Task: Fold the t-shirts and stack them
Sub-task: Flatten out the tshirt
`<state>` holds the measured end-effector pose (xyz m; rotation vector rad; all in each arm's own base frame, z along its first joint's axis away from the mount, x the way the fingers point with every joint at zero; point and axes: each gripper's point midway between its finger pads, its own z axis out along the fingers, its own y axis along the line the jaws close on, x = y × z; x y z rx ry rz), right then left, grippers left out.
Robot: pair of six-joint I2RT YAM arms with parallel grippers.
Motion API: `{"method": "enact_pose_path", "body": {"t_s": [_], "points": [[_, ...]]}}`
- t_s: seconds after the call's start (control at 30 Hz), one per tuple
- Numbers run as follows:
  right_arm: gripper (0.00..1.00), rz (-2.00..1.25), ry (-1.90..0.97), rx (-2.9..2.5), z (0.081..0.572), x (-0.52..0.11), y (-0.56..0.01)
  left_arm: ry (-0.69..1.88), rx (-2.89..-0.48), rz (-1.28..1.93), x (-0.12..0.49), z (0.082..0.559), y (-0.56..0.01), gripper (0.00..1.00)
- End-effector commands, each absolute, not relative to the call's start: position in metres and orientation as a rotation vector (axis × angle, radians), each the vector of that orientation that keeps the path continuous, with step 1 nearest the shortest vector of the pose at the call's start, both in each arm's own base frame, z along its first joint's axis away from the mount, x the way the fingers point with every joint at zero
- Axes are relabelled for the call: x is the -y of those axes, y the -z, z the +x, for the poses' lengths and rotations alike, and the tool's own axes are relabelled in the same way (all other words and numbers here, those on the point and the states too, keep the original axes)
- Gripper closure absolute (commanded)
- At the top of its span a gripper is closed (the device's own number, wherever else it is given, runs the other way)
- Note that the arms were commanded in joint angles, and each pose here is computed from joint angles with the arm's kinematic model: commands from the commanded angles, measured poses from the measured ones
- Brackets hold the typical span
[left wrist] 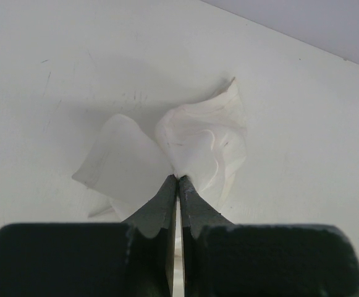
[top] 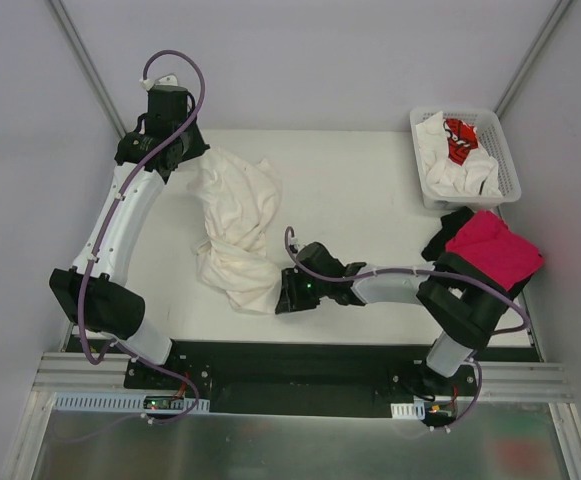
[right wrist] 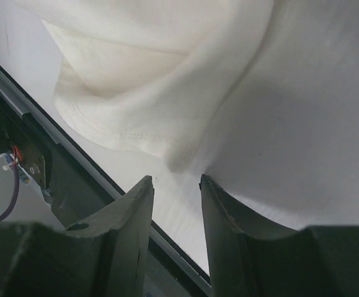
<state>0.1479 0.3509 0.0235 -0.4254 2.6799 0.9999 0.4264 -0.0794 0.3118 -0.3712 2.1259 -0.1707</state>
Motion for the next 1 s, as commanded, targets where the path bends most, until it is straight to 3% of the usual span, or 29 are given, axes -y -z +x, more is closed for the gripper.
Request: {"method": "enact_pose_path", "body": {"t_s": [0.0, 0.67, 0.97], "points": [[0.6, -0.447, -0.873, -2.744, 0.15, -0.348, -0.001, 0.21, -2.042, -0.38, 0.076, 0.425, -0.341, 1.0], [0.58, -0.449, -0.853, -2.763, 0.159, -0.369, 0.013, 0.211, -2.042, -0.386, 0.073, 0.424, -0.341, 1.0], [0.68, -0.413, -0.769, -2.762, 0.166, -0.367, 0.023, 0.22, -2.038, -0.391, 0.072, 0.423, -0.343, 1.0]]}}
